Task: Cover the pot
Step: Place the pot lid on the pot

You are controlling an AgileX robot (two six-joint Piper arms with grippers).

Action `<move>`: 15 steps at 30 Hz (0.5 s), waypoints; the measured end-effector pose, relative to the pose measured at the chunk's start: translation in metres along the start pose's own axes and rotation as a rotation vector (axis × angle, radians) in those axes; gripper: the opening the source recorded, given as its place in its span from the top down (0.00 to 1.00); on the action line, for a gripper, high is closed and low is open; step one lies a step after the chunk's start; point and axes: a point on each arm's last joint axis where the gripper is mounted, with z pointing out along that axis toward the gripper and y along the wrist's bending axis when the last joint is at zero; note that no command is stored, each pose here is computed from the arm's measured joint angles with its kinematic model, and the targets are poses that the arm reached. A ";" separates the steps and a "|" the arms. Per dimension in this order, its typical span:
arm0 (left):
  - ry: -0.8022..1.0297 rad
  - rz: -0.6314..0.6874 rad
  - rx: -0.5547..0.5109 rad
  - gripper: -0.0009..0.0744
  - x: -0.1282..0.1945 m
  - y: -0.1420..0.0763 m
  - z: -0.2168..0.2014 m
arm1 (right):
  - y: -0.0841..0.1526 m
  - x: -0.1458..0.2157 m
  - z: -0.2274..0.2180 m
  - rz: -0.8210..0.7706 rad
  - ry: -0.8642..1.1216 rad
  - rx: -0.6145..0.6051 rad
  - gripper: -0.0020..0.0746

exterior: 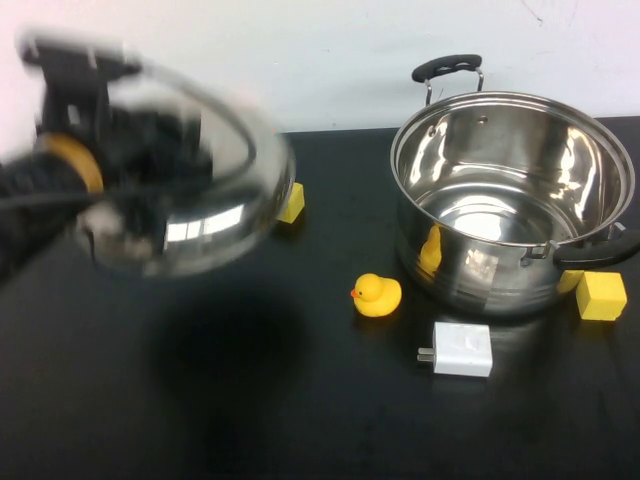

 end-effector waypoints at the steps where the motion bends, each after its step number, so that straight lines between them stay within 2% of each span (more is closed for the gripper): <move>1: -0.036 0.015 0.008 0.57 -0.016 -0.005 -0.003 | 0.000 0.000 0.000 0.000 0.000 0.000 0.98; 3: -0.083 0.043 0.030 0.57 -0.040 -0.017 -0.005 | 0.000 0.000 0.000 0.000 0.000 0.000 0.98; 8: -0.190 0.086 0.150 0.57 -0.087 -0.069 0.000 | 0.000 0.000 0.000 0.000 0.000 0.000 0.98; 15: -0.221 0.120 0.307 0.57 -0.100 -0.142 0.036 | 0.000 0.000 0.000 0.000 0.000 0.000 0.98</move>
